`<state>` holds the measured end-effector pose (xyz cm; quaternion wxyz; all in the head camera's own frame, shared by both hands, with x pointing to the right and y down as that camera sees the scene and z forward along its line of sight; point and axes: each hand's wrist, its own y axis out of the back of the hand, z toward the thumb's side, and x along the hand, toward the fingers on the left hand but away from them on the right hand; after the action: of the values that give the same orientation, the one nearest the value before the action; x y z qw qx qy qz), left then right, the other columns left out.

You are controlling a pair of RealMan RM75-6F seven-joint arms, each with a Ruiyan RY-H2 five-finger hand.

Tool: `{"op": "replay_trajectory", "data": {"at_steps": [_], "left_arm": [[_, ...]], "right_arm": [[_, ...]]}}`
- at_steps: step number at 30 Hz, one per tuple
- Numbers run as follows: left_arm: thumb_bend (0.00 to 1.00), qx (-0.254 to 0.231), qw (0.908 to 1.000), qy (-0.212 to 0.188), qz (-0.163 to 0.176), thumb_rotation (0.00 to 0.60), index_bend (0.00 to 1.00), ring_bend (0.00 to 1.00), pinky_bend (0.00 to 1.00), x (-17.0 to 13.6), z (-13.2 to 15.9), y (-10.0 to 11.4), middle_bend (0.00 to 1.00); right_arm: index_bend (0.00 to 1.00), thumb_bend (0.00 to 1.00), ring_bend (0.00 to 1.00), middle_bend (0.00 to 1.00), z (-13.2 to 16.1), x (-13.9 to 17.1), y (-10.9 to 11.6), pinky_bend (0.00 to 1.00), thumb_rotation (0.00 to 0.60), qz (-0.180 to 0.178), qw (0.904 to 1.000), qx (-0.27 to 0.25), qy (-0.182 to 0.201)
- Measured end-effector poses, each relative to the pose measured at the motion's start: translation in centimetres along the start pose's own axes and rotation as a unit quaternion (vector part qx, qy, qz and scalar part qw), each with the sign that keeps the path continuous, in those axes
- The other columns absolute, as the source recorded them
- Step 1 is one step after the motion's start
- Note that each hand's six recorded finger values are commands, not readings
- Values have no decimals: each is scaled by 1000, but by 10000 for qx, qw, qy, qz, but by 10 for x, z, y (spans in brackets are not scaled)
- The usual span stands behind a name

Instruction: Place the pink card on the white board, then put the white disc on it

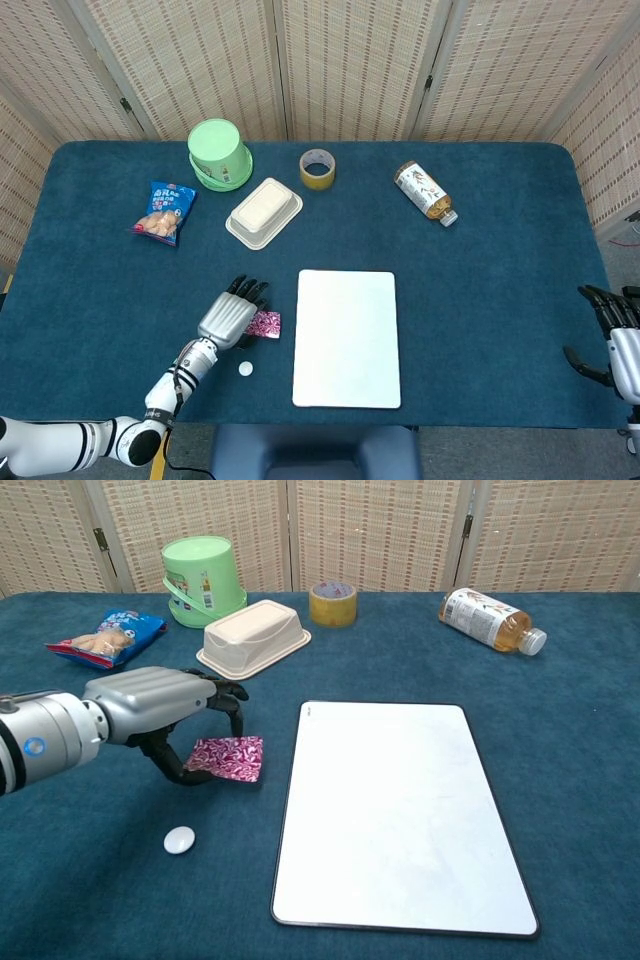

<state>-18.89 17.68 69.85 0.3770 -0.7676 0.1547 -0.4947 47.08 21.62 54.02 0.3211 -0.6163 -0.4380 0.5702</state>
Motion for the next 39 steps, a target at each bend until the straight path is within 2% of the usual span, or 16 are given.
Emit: {"op": "replay_trajectory", "data": {"at_steps": [4, 10, 19, 28, 33, 39], "left_arm": [[359, 39, 9991, -408, 102, 600, 372, 106, 0, 2, 25, 11, 106], [359, 115, 9959, -888, 114, 600, 371, 106, 0, 12, 63, 16, 106], [359, 264, 9933, -1121, 66, 600, 353, 105, 0, 31, 98, 11, 106], [334, 430, 9930, -1101, -3, 600, 196, 89, 0, 42, 112, 7, 106], [335, 469, 9929, -1096, 65, 600, 211, 89, 0, 36, 107, 12, 106], [335, 542, 9924, -1083, 198, 600, 307, 90, 0, 18, 88, 17, 106]], "right_arm": [[118, 292, 121, 156, -1, 1, 1, 114, 600, -6, 10000, 25, -27], [118, 291, 121, 156, -3, 2, 1, 114, 600, -5, 10000, 29, -88], [118, 292, 121, 156, -6, 2, 2, 114, 600, 1, 9999, 36, -141], [119, 291, 121, 156, -7, 1, 3, 114, 600, 2, 9999, 44, -159], [119, 292, 121, 156, -7, 1, 3, 114, 600, 4, 9999, 40, -157], [119, 292, 121, 156, -6, 1, 2, 114, 600, -3, 9999, 32, -125]]}}
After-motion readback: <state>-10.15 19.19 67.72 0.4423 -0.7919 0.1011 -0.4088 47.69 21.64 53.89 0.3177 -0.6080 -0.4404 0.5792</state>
